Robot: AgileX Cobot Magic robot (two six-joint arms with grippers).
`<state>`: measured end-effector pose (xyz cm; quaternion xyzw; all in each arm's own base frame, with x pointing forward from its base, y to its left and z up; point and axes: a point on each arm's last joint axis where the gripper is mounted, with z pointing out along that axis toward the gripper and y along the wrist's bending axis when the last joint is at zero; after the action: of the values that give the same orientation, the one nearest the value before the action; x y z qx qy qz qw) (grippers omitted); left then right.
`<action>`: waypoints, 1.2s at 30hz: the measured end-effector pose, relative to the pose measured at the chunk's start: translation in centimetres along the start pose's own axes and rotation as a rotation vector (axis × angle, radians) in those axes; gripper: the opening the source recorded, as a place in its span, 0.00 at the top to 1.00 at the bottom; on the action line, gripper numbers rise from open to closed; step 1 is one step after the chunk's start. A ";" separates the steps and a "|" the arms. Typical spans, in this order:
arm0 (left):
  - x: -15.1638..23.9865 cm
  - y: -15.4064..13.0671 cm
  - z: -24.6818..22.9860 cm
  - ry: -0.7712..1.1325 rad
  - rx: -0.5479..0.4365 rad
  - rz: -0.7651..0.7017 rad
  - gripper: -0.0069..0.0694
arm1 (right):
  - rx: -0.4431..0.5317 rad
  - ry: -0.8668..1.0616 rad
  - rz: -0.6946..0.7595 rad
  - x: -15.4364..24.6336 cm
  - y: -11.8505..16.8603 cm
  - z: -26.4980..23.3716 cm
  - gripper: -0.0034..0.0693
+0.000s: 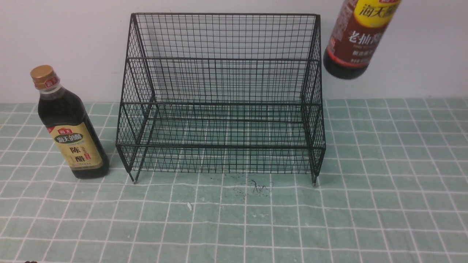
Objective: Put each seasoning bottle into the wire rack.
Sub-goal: Use the right arm to put the condiment bottle back on the shelf
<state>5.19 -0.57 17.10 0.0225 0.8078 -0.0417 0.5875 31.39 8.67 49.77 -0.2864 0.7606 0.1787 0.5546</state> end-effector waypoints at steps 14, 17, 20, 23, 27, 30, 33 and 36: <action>0.0 0.0 0.0 0.000 0.000 0.000 0.93 | -0.024 0.040 -0.005 2.5 0.2 9.4 0.58; 0.0 0.0 0.0 0.000 0.000 0.000 0.93 | -0.005 0.020 -0.008 2.3 -0.1 9.6 0.58; 0.0 0.0 0.0 0.000 0.000 0.000 0.93 | 0.010 0.009 -0.014 2.5 -0.4 10.3 0.58; 0.0 0.0 0.0 0.000 0.000 0.000 0.93 | 0.004 0.036 -0.008 3.4 -0.8 11.6 0.58; 0.0 0.0 0.0 0.000 0.000 0.000 0.93 | -0.014 0.088 0.000 4.8 -1.1 13.1 0.58; 0.0 0.0 0.0 0.000 0.000 0.000 0.93 | -0.042 0.143 -0.002 5.8 -1.0 13.8 0.58; 0.0 0.0 0.0 0.000 0.000 0.000 0.93 | -0.068 0.184 -0.007 6.3 -0.9 13.9 0.58; 0.0 0.0 0.0 0.000 0.000 0.000 0.93 | -0.093 0.221 -0.006 6.9 -0.8 14.4 0.58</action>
<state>5.19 -0.57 17.10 0.0225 0.8078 -0.0417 0.5875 41.00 14.88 38.63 -0.3319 0.8071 0.1795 0.4541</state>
